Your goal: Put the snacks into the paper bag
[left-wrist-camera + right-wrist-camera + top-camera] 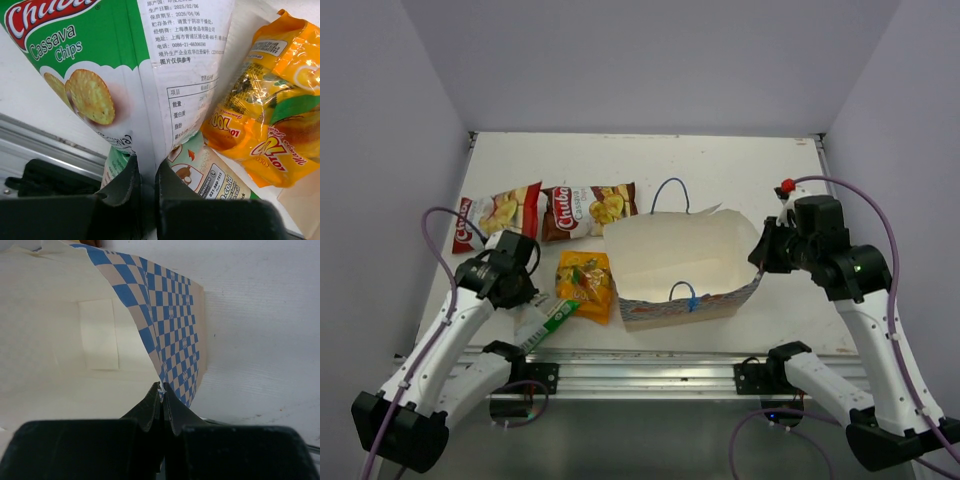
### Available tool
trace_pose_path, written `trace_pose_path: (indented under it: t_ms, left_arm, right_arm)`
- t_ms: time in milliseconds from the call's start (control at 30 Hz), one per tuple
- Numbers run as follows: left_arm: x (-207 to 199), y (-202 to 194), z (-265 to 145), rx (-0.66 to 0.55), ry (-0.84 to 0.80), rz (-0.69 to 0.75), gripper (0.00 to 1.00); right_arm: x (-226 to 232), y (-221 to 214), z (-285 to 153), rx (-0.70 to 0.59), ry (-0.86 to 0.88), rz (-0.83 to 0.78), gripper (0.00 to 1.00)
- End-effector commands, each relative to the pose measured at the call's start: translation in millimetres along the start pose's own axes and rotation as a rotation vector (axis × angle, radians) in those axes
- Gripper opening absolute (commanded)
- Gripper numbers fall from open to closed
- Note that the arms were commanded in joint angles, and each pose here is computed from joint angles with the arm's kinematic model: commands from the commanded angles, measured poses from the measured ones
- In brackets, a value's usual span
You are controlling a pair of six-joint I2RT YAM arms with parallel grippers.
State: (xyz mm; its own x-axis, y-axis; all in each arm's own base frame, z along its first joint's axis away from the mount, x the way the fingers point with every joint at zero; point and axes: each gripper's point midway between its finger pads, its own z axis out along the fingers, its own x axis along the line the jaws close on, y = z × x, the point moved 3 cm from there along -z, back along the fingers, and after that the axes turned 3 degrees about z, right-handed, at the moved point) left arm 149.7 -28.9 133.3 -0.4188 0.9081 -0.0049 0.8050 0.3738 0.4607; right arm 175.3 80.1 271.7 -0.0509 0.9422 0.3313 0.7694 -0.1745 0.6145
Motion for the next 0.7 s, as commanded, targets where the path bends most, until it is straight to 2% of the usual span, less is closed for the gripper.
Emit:
trace_pose_path:
  t_ms: [0, 33, 100, 167, 200, 300, 400, 500, 667]
  left_arm:
    - [6, 26, -29, -0.092, 0.024, -0.003, 0.0]
    - [4, 37, -41, -0.139, -0.009, 0.009, 0.0]
    - [-19, 71, -85, -0.259, -0.192, -0.001, 0.0]
    - [-37, 98, -132, -0.373, -0.37, 0.063, 0.0]
    - [-53, 104, -154, -0.4, -0.498, 0.099, 0.0]
    - [-73, 125, -218, -0.535, -0.736, 0.164, 0.0]
    - [-89, 137, -265, -0.621, -0.916, 0.207, 0.0]
    - [-101, 146, -298, -0.679, -1.069, 0.177, 0.0]
    - [-113, 159, -319, -0.761, -1.187, 0.132, 0.0]
  right_arm:
    - [7, 10, 1, -0.036, 0.034, -0.011, 0.0]
    - [7, 9, 2, -0.032, 0.032, -0.012, 0.0]
    - [6, 9, 4, -0.028, 0.029, -0.014, 0.0]
    - [6, 9, 5, -0.024, 0.027, -0.018, 0.0]
    - [5, 9, 5, -0.023, 0.025, -0.019, 0.0]
    - [5, 8, 8, -0.013, 0.022, -0.021, 0.0]
    - [5, 8, 11, -0.009, 0.024, -0.018, 0.0]
    - [6, 8, 12, -0.003, 0.024, -0.018, 0.0]
    - [6, 9, 15, -0.003, 0.026, -0.018, 0.0]
